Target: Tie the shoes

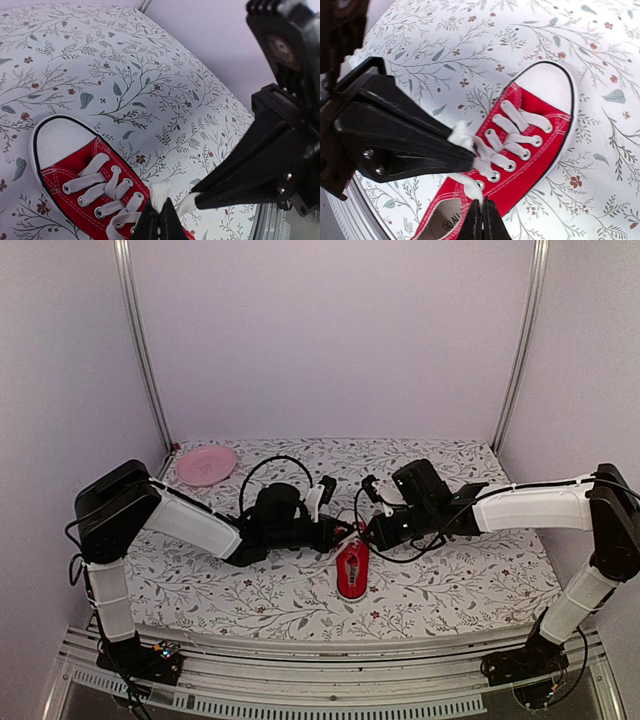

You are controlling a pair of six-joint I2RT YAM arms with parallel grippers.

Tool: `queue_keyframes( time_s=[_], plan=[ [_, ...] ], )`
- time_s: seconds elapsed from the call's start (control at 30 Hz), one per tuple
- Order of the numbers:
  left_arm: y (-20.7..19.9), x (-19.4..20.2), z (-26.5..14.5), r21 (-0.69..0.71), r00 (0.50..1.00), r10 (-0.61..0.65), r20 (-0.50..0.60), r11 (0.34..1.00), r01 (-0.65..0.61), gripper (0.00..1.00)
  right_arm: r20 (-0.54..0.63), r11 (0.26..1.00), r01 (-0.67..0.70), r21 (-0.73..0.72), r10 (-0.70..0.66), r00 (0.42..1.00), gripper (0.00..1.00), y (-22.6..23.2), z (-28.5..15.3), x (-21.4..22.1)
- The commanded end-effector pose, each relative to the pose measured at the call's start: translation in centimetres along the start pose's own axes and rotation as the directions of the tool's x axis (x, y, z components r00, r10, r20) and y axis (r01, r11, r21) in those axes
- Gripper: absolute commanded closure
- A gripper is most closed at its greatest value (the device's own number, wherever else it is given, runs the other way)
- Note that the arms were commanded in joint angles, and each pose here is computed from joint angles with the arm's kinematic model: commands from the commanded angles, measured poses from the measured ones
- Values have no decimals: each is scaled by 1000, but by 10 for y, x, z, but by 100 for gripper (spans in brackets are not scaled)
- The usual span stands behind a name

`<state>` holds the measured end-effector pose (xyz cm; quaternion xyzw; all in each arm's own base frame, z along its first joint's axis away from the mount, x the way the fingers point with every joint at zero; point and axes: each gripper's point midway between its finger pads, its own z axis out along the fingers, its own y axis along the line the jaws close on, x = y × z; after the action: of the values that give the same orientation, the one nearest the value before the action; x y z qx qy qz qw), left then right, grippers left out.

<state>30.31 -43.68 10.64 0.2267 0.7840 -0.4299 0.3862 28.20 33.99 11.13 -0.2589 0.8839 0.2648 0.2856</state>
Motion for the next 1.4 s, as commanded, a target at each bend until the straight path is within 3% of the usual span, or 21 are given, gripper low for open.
queue_keyframes(
  time_s=[0.0,0.2,0.43,0.67,0.93,1.03,1.27,1.37],
  plan=[
    [-4,-7,3,6,1000,12,22,1000,-12,100,-49,996,-84,11,84,995,98,-22,5,16],
    [-8,-5,2,28,1000,18,19,999,-19,100,-13,994,-107,-1,107,994,98,-33,9,-1],
    [-13,6,-10,73,999,39,13,997,-40,100,23,991,-79,-108,82,996,98,-15,20,-29],
    [-11,14,-20,67,999,48,0,997,-48,100,-19,977,-66,-202,63,998,98,-3,34,-18],
    [-21,24,-22,110,997,70,-26,992,-66,100,-39,982,-111,-150,106,994,98,-14,37,-6],
    [-20,27,-31,104,998,60,-32,993,-57,93,-40,983,-112,-147,107,993,98,-15,34,-3],
    [-16,11,-58,21,1000,29,3,999,-29,65,-36,982,-112,-154,108,993,98,-13,28,-1],
    [-4,7,-62,-44,1000,-19,1,999,19,62,-31,982,-109,-156,106,994,98,-13,26,-1]
  ],
)
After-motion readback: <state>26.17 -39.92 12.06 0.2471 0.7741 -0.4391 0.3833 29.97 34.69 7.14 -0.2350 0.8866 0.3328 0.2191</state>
